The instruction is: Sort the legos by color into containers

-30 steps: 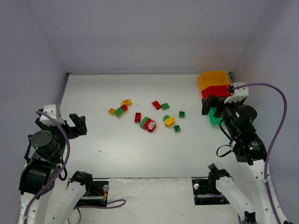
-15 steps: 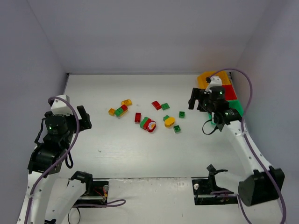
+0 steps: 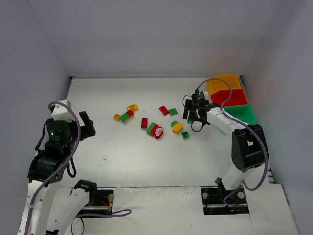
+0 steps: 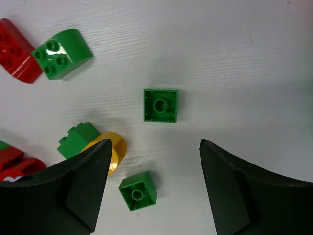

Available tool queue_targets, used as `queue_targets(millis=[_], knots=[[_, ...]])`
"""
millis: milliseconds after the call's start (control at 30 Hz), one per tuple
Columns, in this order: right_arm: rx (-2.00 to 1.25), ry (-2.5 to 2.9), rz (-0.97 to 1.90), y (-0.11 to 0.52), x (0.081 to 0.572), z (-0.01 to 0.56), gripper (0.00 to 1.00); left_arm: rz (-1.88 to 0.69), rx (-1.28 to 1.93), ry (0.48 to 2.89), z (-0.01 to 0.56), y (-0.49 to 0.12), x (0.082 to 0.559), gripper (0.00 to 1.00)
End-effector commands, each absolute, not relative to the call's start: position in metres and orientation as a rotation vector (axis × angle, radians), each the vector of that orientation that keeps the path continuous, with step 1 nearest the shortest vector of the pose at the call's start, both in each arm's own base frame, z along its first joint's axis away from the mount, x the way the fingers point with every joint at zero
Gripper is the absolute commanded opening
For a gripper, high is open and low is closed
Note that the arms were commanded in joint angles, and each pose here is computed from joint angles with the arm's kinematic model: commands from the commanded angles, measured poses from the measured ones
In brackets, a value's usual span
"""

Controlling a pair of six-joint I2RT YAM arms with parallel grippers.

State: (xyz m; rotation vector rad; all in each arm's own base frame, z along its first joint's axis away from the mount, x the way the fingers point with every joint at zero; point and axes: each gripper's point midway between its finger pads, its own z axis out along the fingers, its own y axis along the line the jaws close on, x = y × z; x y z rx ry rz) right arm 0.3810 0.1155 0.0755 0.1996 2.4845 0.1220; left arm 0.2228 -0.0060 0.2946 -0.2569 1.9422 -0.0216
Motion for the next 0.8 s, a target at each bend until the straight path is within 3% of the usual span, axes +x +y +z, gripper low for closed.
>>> queue_targets(millis=[0,233,333,433,567,633,767], knots=[[0.298,2.422,0.077,0.113,0.403,0.078,0.69,-0.064,-0.278,1.916,0.31,-0.011,0.225,0.86],[0.302,2.439,0.05,0.114,0.415,0.053,0.64,-0.07,-0.278,1.932,0.306,-0.011,0.221,0.86],[0.317,2.432,0.033,0.113,0.421,0.048,0.55,-0.063,-0.28,1.931,0.307,-0.01,0.22,0.85],[0.323,2.434,0.018,0.113,0.425,0.044,0.42,-0.047,-0.292,1.923,0.308,-0.007,0.219,0.86],[0.327,2.395,-0.017,0.105,0.43,0.055,0.11,-0.041,-0.288,1.921,0.31,-0.006,0.218,0.86],[0.33,2.376,-0.022,0.1,0.431,0.063,0.02,-0.043,-0.289,1.921,0.309,-0.006,0.218,0.86],[0.439,2.258,-0.021,0.066,0.431,0.11,0.0,-0.072,-0.283,1.916,0.312,-0.01,0.217,0.86]])
